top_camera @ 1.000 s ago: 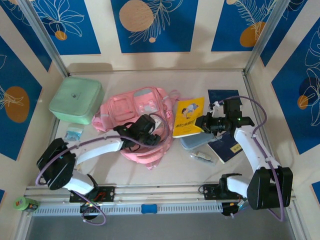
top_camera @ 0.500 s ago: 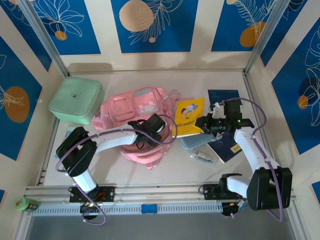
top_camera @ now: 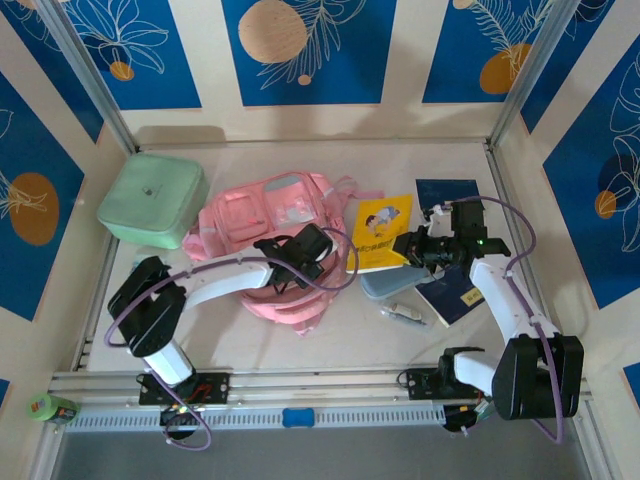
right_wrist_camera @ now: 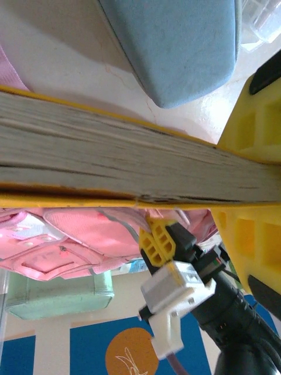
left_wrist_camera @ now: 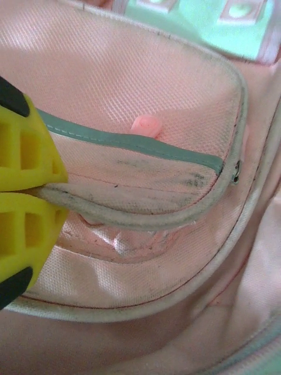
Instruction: Pack the student bag
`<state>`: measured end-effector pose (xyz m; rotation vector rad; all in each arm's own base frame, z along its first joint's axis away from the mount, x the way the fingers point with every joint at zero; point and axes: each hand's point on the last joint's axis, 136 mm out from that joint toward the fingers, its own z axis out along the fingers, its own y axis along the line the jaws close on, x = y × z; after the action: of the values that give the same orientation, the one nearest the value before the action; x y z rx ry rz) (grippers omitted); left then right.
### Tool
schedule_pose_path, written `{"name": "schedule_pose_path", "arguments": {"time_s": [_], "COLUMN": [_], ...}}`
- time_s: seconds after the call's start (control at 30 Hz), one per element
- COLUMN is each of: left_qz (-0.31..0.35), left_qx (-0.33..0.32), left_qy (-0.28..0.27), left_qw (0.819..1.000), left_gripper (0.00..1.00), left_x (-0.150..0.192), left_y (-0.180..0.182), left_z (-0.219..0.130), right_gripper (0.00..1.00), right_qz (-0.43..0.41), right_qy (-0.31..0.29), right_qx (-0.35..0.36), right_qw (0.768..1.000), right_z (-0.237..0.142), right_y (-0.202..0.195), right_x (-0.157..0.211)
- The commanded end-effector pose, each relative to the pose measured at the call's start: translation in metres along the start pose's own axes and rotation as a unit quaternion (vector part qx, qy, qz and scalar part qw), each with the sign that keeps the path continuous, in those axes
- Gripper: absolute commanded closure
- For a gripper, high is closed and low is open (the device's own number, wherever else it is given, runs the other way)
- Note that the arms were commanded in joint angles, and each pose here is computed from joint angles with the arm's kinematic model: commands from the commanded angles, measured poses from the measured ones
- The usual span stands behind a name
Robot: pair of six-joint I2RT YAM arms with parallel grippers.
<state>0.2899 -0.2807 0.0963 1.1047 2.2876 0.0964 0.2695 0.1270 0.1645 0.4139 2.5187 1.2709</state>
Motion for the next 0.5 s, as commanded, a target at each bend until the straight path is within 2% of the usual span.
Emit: {"name": "schedule_pose_path", "arguments": {"time_s": [0.0, 0.27, 0.47], "left_qz": [-0.015, -0.046, -0.095], "left_qx": [-0.057, -0.08, -0.104], "left_qy": [-0.05, -0.089, -0.121], "left_qw": [0.997, 0.992, 0.983], "left_gripper": [1.0, 1.0, 1.0], "left_x": [-0.03, -0.055, -0.074], "left_y": [0.035, 0.06, 0.084], "left_z": [-0.036, -0.081, -0.107], "right_gripper": [1.0, 1.0, 1.0], "right_qz": [-0.035, -0.038, -0.037], "right_qy": [0.004, 0.019, 0.051], "right_qx": [-0.029, -0.014, -0.008], "right_qw": [0.999, 0.999, 0.998], "right_z": [-0.011, -0.016, 0.0], "right_y": [0.017, 0.015, 0.014], "right_x": [0.005, 0.019, 0.035]}}
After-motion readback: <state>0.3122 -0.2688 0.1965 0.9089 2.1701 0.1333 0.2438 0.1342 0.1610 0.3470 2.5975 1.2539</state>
